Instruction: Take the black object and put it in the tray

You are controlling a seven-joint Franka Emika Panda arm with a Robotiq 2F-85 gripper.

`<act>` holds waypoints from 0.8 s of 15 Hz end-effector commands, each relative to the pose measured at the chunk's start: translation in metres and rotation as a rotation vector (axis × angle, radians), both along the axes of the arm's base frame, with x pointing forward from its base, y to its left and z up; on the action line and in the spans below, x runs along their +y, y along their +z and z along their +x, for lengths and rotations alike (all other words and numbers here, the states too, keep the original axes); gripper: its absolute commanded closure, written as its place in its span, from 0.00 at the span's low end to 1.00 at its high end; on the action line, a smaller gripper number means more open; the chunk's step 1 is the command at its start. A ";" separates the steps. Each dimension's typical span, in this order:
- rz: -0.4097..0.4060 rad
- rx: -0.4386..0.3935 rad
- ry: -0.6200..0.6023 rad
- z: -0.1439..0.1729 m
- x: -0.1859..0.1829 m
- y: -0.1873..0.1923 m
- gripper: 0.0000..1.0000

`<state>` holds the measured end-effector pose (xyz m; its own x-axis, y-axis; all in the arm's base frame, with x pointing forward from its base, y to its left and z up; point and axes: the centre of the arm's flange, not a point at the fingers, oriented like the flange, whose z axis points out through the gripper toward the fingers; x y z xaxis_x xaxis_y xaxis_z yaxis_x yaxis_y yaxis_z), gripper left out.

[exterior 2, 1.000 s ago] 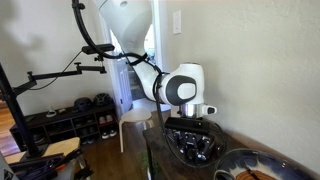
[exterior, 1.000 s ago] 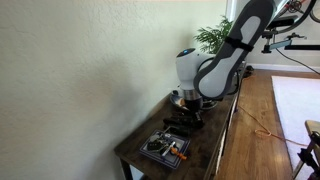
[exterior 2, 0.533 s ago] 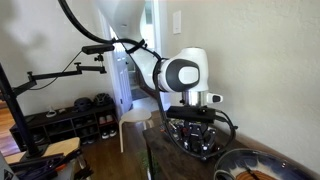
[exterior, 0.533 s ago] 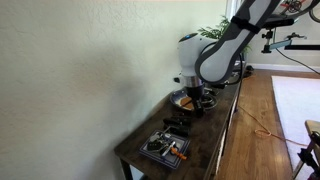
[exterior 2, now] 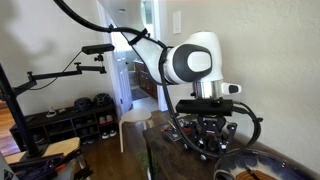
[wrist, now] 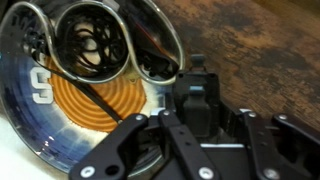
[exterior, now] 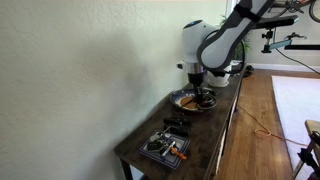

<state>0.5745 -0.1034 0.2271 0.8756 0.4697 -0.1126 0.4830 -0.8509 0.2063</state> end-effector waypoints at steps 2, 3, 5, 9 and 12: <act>-0.037 -0.054 -0.033 0.019 -0.029 -0.007 0.84; -0.035 -0.062 -0.037 0.025 -0.034 -0.011 0.84; -0.027 -0.069 -0.037 0.035 -0.040 -0.020 0.84; -0.022 -0.079 -0.017 0.057 -0.045 -0.044 0.84; -0.027 -0.079 -0.005 0.068 -0.044 -0.058 0.84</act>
